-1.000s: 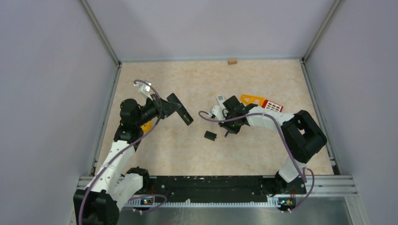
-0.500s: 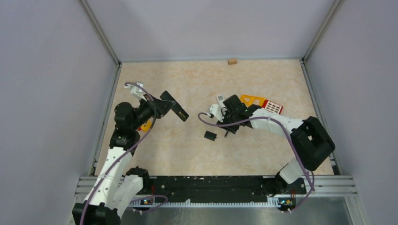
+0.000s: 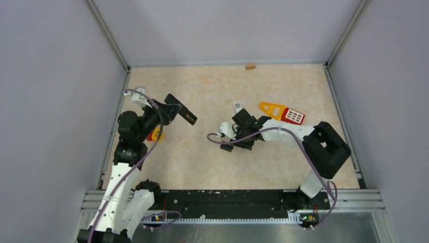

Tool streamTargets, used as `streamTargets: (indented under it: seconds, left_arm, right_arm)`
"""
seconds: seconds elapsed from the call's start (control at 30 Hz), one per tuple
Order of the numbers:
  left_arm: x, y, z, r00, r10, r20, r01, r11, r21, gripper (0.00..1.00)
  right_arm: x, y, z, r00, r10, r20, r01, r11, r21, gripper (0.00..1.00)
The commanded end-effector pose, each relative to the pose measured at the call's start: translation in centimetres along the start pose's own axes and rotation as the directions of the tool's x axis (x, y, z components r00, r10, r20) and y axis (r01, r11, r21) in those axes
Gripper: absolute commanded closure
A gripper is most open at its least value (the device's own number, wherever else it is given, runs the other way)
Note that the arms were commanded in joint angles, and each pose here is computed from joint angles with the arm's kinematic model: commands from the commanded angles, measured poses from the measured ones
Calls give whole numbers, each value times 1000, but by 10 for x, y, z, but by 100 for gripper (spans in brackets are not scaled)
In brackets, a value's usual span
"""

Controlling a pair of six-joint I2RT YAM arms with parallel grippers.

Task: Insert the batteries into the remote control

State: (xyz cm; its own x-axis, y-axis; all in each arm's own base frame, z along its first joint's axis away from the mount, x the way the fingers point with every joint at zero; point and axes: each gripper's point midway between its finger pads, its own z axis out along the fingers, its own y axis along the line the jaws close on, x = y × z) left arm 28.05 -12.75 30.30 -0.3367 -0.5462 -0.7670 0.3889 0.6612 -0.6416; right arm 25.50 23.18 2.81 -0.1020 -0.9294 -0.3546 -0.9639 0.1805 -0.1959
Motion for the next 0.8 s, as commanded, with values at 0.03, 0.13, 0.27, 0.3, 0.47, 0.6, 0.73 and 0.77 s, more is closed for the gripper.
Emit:
streamTargets:
  seconds: [0.03, 0.13, 0.27, 0.3, 0.47, 0.6, 0.73, 0.77]
  left_arm:
    - [-17, -9, 0, 999, 28, 43, -28, 999, 18, 100]
    - [-17, -8, -1, 999, 26, 40, -27, 1000, 16, 100]
    - [-16, -7, 0, 999, 22, 34, -22, 1000, 18, 100]
    - [-16, -7, 0, 999, 22, 33, -22, 1000, 18, 100]
    - [-16, -7, 0, 999, 19, 34, -20, 1000, 18, 100]
    - [-16, -7, 0, 999, 18, 33, -19, 1000, 20, 100]
    - [-16, -8, 0, 999, 13, 33, -14, 1000, 24, 100]
    - [-15, -8, 0, 999, 12, 32, -13, 1000, 23, 100]
  right_arm:
    - [-25, -2, 9, 997, -70, 28, 70, 998, 3, 58]
    - [-26, -3, 12, 997, -71, 33, 71, 997, 9, 58]
    - [-25, -3, 17, 998, -58, 27, 58, 998, 5, 64]
    - [-23, -2, 18, 998, -51, 19, 51, 999, -3, 65]
    - [-10, 2, 18, 1000, 25, 0, -25, 999, -43, 68]
    - [3, 2, 16, 997, 69, -26, -70, 996, -61, 67]
    - [13, 4, 15, 989, 131, -63, -136, 986, -92, 66]
    - [17, 4, 15, 986, 148, -82, -155, 983, -94, 66]
